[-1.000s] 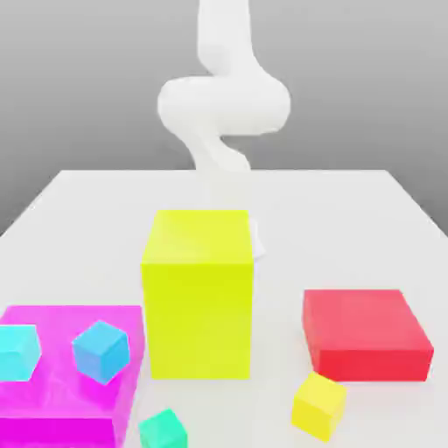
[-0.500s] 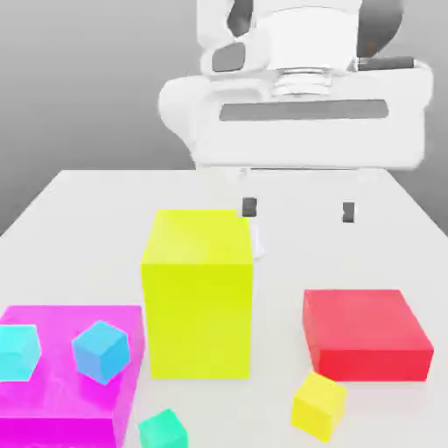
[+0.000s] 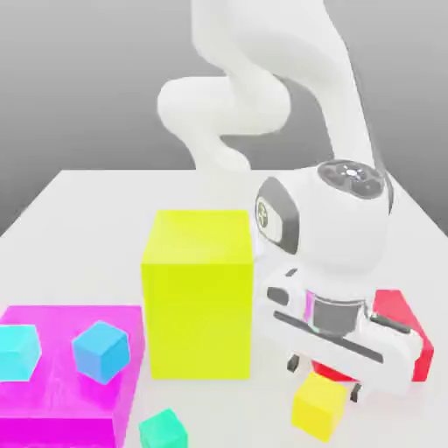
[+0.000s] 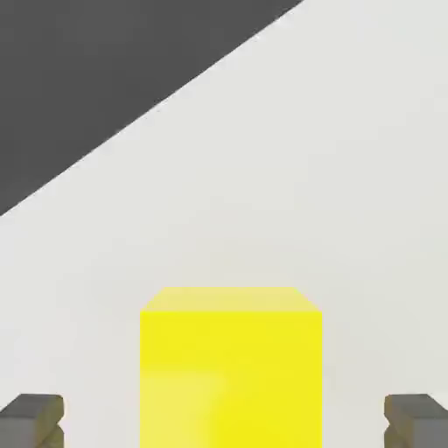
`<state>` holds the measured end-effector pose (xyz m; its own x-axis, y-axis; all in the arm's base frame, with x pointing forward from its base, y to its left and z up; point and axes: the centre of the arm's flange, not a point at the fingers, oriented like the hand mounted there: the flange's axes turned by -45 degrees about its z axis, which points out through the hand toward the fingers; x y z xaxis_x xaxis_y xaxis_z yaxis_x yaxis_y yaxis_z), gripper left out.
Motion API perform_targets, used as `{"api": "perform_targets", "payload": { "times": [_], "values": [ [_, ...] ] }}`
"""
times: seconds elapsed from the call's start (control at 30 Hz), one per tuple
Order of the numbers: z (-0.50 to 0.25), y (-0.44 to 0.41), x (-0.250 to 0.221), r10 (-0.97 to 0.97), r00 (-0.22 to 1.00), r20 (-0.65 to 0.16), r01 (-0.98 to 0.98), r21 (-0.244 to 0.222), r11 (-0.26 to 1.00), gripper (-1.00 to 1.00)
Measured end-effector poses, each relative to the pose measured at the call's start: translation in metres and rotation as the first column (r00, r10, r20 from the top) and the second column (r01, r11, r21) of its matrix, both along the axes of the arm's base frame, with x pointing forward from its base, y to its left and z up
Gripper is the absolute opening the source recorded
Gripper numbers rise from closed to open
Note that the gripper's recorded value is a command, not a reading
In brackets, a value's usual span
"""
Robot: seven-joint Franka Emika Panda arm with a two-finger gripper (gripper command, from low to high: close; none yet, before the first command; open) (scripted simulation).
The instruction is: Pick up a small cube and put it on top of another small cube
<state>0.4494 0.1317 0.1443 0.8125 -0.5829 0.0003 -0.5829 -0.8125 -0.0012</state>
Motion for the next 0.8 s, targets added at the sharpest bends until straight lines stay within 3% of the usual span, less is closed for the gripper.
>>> {"api": "perform_targets", "payload": {
  "times": [0.03, 0.27, 0.47, 0.63, 0.8],
  "values": [
    [-0.007, 0.0, -0.001, 0.0, 1.0, -0.001, 0.0, -0.001, 1.0, -1.0],
    [-0.006, 0.0, 0.0, 0.0, 1.0, 0.001, 0.0, 0.0, 1.0, -1.0],
    [0.051, -0.007, 0.004, 0.034, 0.999, 0.002, -0.034, -0.008, 0.999, -1.0],
    [0.087, -0.12, 0.038, -0.05, 0.999, -0.001, 0.05, -0.045, 0.998, -1.0],
    [0.129, -0.251, 0.035, -0.208, 0.978, -0.005, 0.207, -0.048, 0.977, -1.0]
  ]
}}
